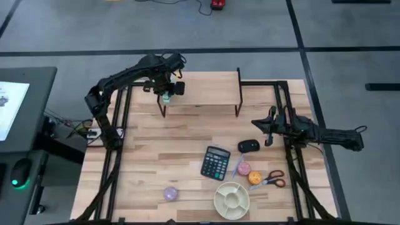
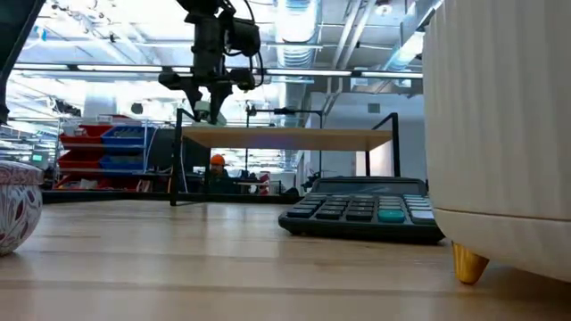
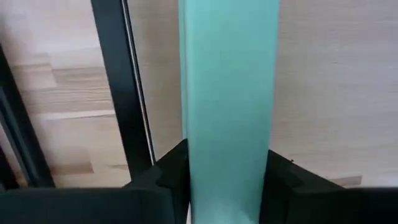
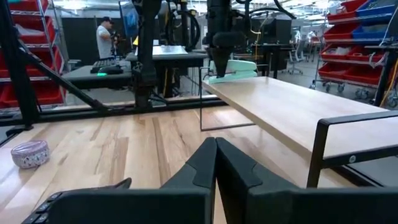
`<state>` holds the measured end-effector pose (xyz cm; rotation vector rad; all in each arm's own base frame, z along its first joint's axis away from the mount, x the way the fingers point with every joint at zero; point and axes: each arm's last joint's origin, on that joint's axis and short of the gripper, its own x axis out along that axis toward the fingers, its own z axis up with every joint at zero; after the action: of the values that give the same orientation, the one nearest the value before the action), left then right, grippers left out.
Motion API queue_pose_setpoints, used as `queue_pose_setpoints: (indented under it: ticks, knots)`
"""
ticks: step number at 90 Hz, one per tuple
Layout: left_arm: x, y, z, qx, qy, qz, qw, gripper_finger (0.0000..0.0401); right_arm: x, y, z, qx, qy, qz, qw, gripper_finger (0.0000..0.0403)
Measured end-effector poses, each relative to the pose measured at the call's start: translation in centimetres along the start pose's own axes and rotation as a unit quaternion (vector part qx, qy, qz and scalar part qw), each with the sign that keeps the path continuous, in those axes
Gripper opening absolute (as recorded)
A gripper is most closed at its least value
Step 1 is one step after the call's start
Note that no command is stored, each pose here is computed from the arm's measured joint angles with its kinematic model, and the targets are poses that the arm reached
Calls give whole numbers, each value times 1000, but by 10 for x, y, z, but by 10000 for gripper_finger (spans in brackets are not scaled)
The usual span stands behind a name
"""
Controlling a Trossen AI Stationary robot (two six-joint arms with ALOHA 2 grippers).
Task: Stock shelves
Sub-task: Put the light blue stapler on the shelf, then put the white desk organizer on the shelf
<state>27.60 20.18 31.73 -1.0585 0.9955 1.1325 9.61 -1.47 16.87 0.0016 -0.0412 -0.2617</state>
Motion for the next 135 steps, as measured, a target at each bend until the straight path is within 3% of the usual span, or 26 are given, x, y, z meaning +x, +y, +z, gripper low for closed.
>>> queue_pose_setpoints:
  ticks: [39, 54, 99, 110, 120, 128, 135]
  knots:
    - [0, 0, 0, -10, -3, 5, 1000, 189, 0, 0, 0, 0, 0, 0, 1000, 0]
    - [-3, 1, -1, -10, 4, -6, 1000, 200, 0, 0, 0, 0, 0, 0, 1000, 0]
    - [-79, -2, 3, 11, -57, -47, 997, 201, 0, 0, 0, 0, 0, 0, 1000, 0]
    - [-103, -10, -10, 50, -69, -72, 994, 201, 0, 0, 0, 0, 0, 0, 1000, 0]
    - [-124, -24, -32, 125, -80, -103, 984, 201, 0, 0, 0, 0, -1, 0, 1000, 0]
    - [-136, -40, -60, 209, -82, -135, 965, 201, 0, 0, 0, 0, -1, 0, 1000, 0]
    - [-141, -55, -89, 303, -84, -158, 936, 201, 0, 0, 0, 0, -1, 0, 1000, 0]
